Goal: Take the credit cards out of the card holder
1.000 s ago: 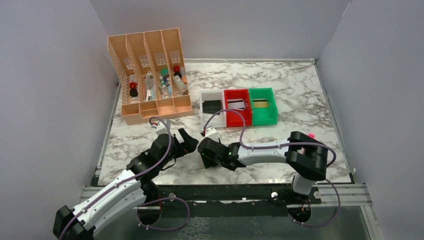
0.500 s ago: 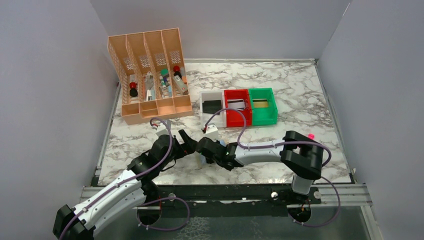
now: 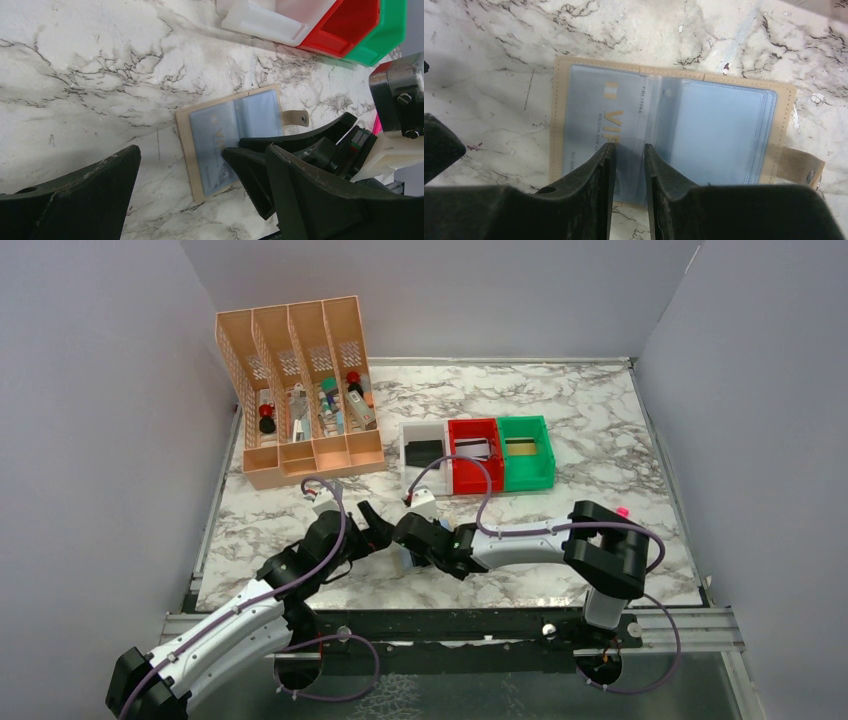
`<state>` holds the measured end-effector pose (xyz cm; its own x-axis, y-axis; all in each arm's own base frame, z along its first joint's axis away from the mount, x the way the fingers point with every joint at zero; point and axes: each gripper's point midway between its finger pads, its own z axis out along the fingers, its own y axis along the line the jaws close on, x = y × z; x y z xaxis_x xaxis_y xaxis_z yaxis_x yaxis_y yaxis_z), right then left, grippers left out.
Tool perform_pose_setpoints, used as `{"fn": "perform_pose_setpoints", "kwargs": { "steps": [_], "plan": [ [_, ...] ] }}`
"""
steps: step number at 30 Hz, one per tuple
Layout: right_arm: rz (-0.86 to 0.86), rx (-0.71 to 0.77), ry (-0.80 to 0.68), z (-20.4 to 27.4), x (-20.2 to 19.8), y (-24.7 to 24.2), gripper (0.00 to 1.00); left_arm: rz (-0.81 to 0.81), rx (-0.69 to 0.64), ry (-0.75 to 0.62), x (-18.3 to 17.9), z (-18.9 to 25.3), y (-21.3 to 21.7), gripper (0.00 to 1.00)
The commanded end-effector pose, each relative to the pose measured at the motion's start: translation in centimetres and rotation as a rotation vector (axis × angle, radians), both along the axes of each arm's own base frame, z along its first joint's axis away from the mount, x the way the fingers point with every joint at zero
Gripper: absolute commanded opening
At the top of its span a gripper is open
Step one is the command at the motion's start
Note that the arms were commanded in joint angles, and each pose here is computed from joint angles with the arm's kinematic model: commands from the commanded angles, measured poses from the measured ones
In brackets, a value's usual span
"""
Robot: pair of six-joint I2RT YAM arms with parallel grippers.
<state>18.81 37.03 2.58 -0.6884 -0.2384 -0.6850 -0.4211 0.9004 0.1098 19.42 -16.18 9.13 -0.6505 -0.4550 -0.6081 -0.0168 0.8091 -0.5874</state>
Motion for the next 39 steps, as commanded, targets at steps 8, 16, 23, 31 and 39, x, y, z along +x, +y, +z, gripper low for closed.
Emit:
{"fn": "perform_pose_setpoints", "kwargs": {
  "steps": [8, 16, 23, 31, 39],
  "plan": [
    [0.077, -0.053, 0.03, -0.1, -0.7, 0.5, 0.52, -0.001, 0.005, -0.001, 0.0, -0.3, 0.0, 0.98],
    [0.071, -0.119, 0.102, -4.0, -1.7, -0.5, 0.51, 0.008, -0.014, -0.019, 0.0, 0.1, 0.1, 0.98],
    [-0.019, -0.18, 0.069, -4.4, -1.1, -3.1, 0.29, 0.015, -0.027, -0.023, -0.1, 0.1, 0.2, 0.98],
    [0.032, -0.114, 0.049, -2.4, -0.9, -1.5, 0.1, 0.006, -0.034, -0.014, -0.3, 0.0, 0.0, 0.98],
    [0.09, 0.026, 0.059, 0.4, -1.2, 1.1, 0.01, -0.003, -0.044, -0.005, -0.4, -0.3, -0.2, 0.98]
  ]
}}
